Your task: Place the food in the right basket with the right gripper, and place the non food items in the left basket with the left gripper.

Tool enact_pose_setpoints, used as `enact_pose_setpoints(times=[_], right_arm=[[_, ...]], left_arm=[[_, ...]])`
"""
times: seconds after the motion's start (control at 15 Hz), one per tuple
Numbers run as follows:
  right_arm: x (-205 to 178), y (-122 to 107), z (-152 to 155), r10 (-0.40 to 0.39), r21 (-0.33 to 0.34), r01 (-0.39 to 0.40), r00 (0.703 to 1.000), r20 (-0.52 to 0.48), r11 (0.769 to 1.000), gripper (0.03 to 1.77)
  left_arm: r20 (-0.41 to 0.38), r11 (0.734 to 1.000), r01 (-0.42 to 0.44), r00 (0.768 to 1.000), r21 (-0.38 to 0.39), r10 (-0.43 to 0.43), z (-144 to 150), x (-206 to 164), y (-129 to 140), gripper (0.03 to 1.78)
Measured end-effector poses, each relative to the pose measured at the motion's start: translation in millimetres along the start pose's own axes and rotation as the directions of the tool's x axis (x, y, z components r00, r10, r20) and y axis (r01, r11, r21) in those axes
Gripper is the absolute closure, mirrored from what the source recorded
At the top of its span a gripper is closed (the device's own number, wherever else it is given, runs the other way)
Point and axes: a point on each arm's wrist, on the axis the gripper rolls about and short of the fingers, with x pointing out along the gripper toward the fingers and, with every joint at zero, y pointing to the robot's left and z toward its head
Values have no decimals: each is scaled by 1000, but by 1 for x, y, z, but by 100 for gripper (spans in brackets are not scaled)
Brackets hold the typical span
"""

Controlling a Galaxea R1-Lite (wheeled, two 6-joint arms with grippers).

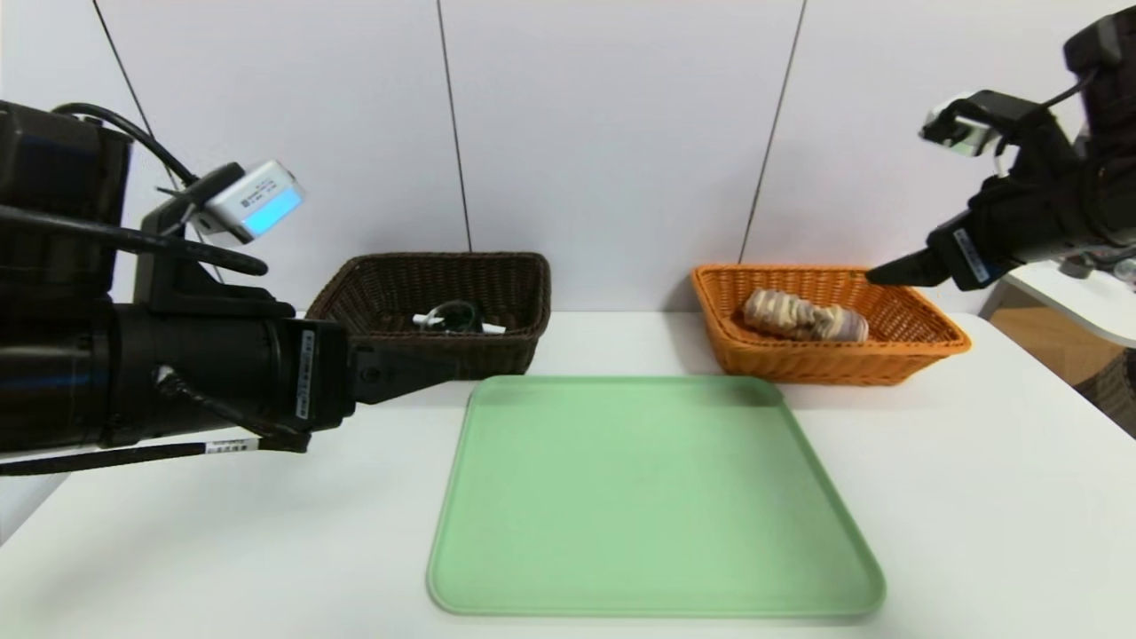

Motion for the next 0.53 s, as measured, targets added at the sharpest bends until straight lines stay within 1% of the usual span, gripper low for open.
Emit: enact_pose_setpoints(times=[0.27,0.4,0.53], right_arm=[[-68,9,-26,-64,90,59,997,52,994,14],[-99,16,-47,-106,131,96,992,68,987,13],[-127,28,-70,-146,158,132,986,81,979,12]], left_arm=[[60,997,-66,996,-27,68,-7,-28,14,12],[81,995,-91,992,-38,94,-15,-42,18,12],[96,993,-105,989,-48,109,-26,-54,20,12]])
